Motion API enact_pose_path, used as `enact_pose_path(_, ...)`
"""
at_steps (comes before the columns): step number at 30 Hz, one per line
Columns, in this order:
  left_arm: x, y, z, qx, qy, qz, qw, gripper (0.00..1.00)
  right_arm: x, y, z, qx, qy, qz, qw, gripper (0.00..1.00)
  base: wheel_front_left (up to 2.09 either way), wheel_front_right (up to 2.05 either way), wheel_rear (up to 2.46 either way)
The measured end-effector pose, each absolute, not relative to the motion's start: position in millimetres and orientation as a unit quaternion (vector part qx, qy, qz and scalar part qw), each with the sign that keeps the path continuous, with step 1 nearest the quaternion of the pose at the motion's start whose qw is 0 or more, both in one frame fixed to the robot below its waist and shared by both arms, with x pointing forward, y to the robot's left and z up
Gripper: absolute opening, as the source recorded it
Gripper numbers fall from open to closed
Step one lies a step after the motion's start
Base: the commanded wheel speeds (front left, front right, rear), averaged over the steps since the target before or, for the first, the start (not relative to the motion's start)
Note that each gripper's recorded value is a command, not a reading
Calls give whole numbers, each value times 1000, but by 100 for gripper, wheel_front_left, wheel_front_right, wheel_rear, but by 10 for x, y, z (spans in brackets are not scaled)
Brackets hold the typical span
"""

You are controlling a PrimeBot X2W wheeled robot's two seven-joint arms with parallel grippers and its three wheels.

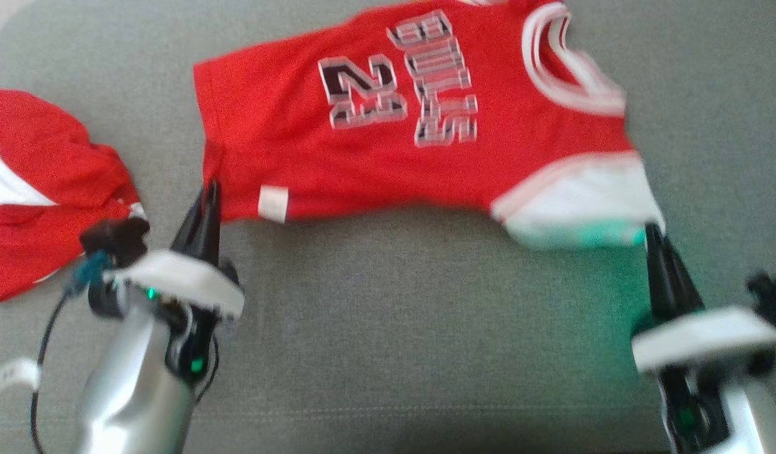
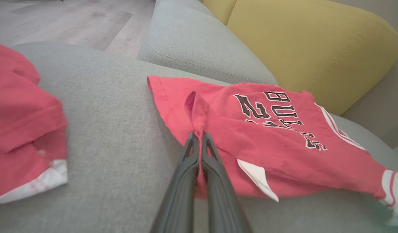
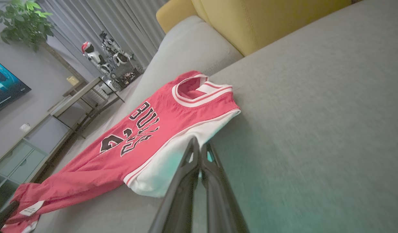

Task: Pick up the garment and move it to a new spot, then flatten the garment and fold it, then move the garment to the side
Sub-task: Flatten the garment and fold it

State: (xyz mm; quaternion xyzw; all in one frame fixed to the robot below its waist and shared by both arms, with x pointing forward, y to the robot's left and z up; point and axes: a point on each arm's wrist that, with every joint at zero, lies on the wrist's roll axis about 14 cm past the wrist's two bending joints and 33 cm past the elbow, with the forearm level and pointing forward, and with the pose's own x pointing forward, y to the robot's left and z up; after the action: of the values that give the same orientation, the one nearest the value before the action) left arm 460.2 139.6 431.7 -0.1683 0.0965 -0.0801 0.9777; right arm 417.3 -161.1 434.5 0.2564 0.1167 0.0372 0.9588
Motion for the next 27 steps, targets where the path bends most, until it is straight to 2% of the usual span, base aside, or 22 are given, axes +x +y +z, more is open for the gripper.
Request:
enact_pose_path(11,3925,1559,4369,-132,100,-80,983,0,3060,-1639,4519,286,210,42,934,0,0,0,0)
enact_pose_path(18,3569,1660,4458,-129,105,-55,985,0,2548,-1663,4464,308,249,27,918,0,0,0,0)
enact_pose_path(27,3346,1666,4513,-132,121,-45,983,0,2421,-1740,4436,308,253,13,917,0,0,0,0)
